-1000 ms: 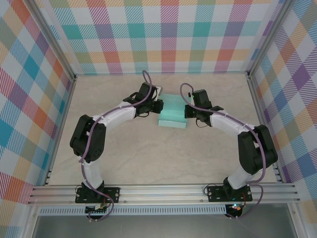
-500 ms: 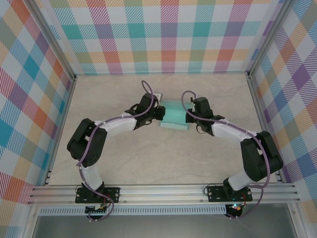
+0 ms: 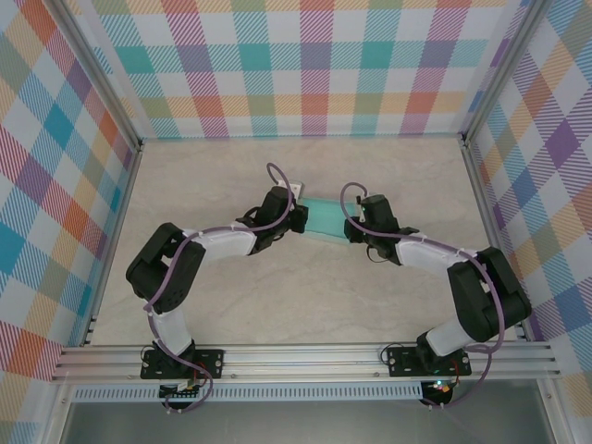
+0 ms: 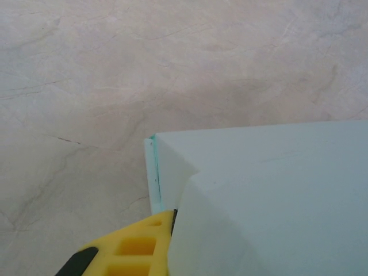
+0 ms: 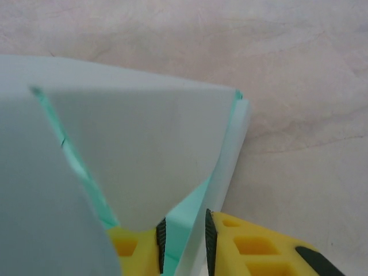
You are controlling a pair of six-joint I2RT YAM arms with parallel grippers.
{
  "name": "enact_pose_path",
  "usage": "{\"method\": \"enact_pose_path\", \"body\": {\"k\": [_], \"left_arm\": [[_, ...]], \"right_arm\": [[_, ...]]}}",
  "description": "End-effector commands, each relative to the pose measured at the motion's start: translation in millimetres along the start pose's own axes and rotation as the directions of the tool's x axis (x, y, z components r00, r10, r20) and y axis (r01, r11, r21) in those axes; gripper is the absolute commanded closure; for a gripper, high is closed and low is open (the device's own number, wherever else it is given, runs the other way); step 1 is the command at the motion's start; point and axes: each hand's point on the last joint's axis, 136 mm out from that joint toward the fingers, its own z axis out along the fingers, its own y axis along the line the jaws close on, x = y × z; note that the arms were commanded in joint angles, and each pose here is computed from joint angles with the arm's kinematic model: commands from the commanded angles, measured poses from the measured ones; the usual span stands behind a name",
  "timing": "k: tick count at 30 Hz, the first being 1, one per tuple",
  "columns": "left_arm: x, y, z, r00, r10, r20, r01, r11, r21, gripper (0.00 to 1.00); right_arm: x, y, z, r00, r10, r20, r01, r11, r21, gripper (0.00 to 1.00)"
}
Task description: Fold the paper box
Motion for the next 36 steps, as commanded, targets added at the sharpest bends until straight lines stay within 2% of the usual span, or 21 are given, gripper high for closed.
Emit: {"method": "enact_pose_path", "body": {"k": [1,7,11,14,19,23,26,30,33,36], "left_arm": [[21,3,7,0.999,0.014,-0.051,-0.015,1.000,-0.025,0.87],[19,3,7,0.998,0.005,-0.059,-0.007,1.000,-0.029,0.86],[17,8,6,0.997,0.002,-0.076,-0.007,0.998,-0.064,0.86],[17,13,5,0.997,-0.003,-0.081,-0.006,0.995,-0.101,0.86],[21,18,9,0.994,-0.011,-0.108,-0.004,0.991,-0.134,0.86],[22,21,11,0.993,-0.014,-0.120,-0.005,0.988,-0.157,0.86],[19,22,13,0.992,-0.012,-0.123,-0.009,0.986,-0.169,0.86],[17,22,15,0.992,-0.008,-0.122,-0.013,0.985,-0.172,0.86],[17,21,17,0.992,-0.004,-0.125,-0.017,0.985,-0.169,0.86],[18,21,16,0.992,-0.005,-0.123,-0.016,0.986,-0.167,0.86]], "right_arm": [[-9,15,-11,0.999,0.038,0.017,-0.037,0.997,-0.063,0.73],[-24,28,-4,1.000,0.024,0.003,-0.024,0.995,-0.097,0.73],[-27,41,-5,1.000,-0.009,-0.010,0.007,0.987,-0.160,0.64],[-18,43,-11,0.999,-0.021,-0.031,0.015,0.979,-0.206,0.59],[-2,41,-33,0.994,0.019,-0.104,-0.052,0.943,-0.329,0.51],[7,39,-53,0.992,0.026,-0.121,-0.069,0.926,-0.371,0.49],[-1,25,-75,0.991,0.109,-0.084,-0.132,0.918,-0.373,0.46],[-34,-4,-107,0.956,0.293,0.005,-0.268,0.879,-0.395,0.38],[-53,-20,-110,0.905,0.423,-0.032,-0.400,0.826,-0.397,0.37],[-65,-24,-96,0.839,0.528,-0.132,-0.534,0.753,-0.383,0.37]]}}
